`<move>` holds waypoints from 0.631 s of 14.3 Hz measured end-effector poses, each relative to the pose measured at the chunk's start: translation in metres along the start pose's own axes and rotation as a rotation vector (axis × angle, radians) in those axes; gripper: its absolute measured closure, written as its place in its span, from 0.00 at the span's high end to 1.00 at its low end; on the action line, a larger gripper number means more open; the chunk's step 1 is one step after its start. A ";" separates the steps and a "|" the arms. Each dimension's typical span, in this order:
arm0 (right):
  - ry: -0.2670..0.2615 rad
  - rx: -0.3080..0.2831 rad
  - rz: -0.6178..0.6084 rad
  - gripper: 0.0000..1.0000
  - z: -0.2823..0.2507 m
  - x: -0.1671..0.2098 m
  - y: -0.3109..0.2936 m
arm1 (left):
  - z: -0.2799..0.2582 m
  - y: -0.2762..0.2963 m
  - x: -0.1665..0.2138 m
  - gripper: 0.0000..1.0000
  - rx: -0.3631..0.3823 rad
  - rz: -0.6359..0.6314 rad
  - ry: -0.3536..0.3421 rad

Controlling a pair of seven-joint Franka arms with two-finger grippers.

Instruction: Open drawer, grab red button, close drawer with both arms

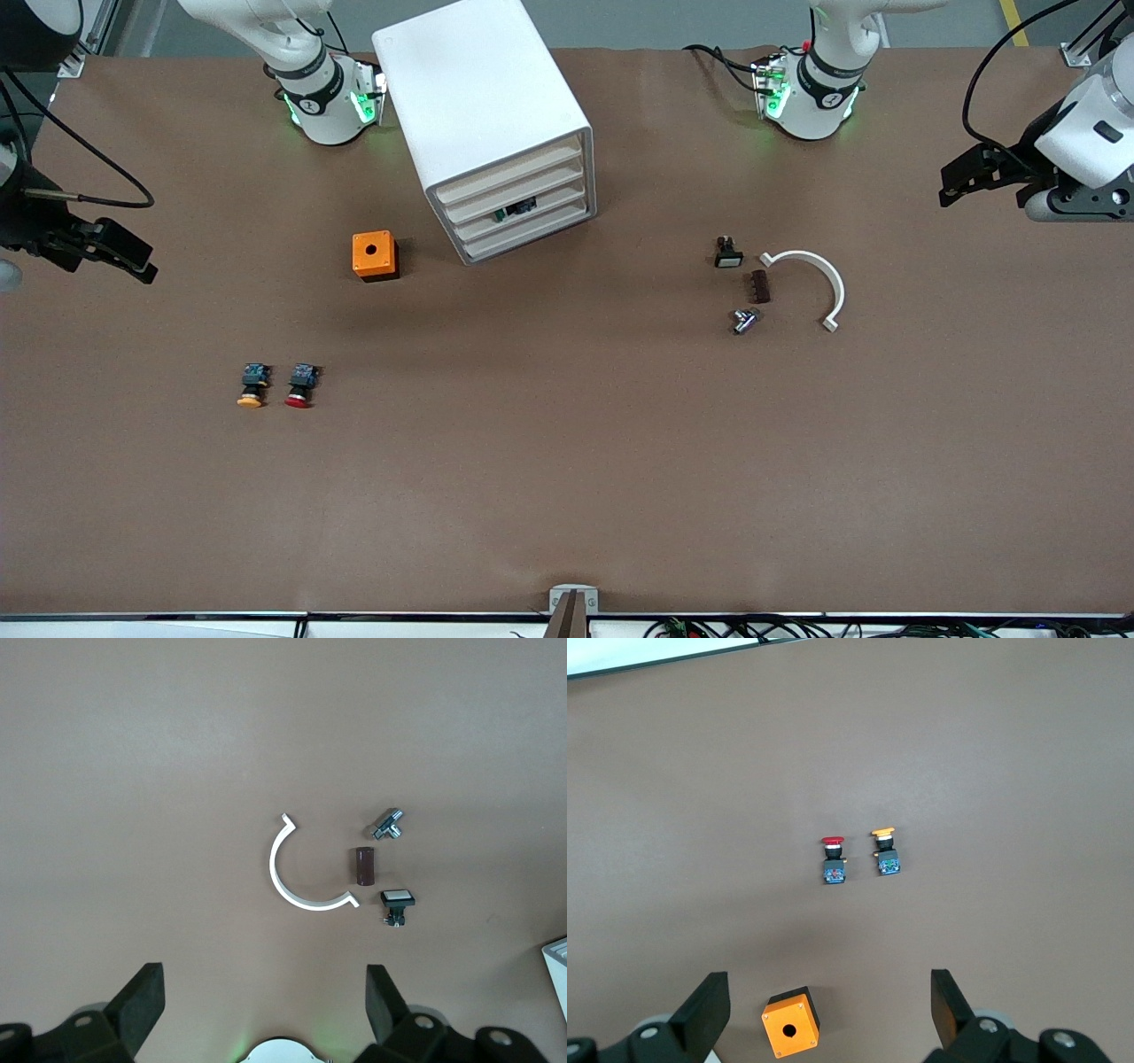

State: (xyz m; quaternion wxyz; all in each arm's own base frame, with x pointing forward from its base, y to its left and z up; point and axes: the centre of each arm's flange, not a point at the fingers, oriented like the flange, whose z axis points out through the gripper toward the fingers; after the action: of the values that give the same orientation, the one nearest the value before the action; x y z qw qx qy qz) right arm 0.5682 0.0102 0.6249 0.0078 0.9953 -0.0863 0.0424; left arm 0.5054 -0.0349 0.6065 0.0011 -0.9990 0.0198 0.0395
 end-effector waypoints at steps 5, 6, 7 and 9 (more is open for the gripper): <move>0.003 0.001 0.000 1.00 -0.003 0.000 0.000 | -0.009 0.002 -0.003 1.00 0.001 0.004 0.011; 0.003 0.001 0.000 1.00 -0.004 0.000 0.000 | -0.012 0.003 -0.004 1.00 0.001 0.005 0.012; 0.004 0.001 -0.001 1.00 -0.004 0.000 0.000 | -0.013 0.004 -0.004 1.00 0.001 0.007 0.014; 0.004 0.001 -0.001 1.00 -0.004 0.000 0.000 | -0.014 0.005 -0.004 1.00 0.002 0.008 0.017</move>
State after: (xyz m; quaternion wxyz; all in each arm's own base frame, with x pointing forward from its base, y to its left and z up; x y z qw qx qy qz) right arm 0.5675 0.0104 0.6291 0.0075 0.9953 -0.0856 0.0446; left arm 0.5026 -0.0394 0.6209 0.0016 -0.9992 0.0241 0.0311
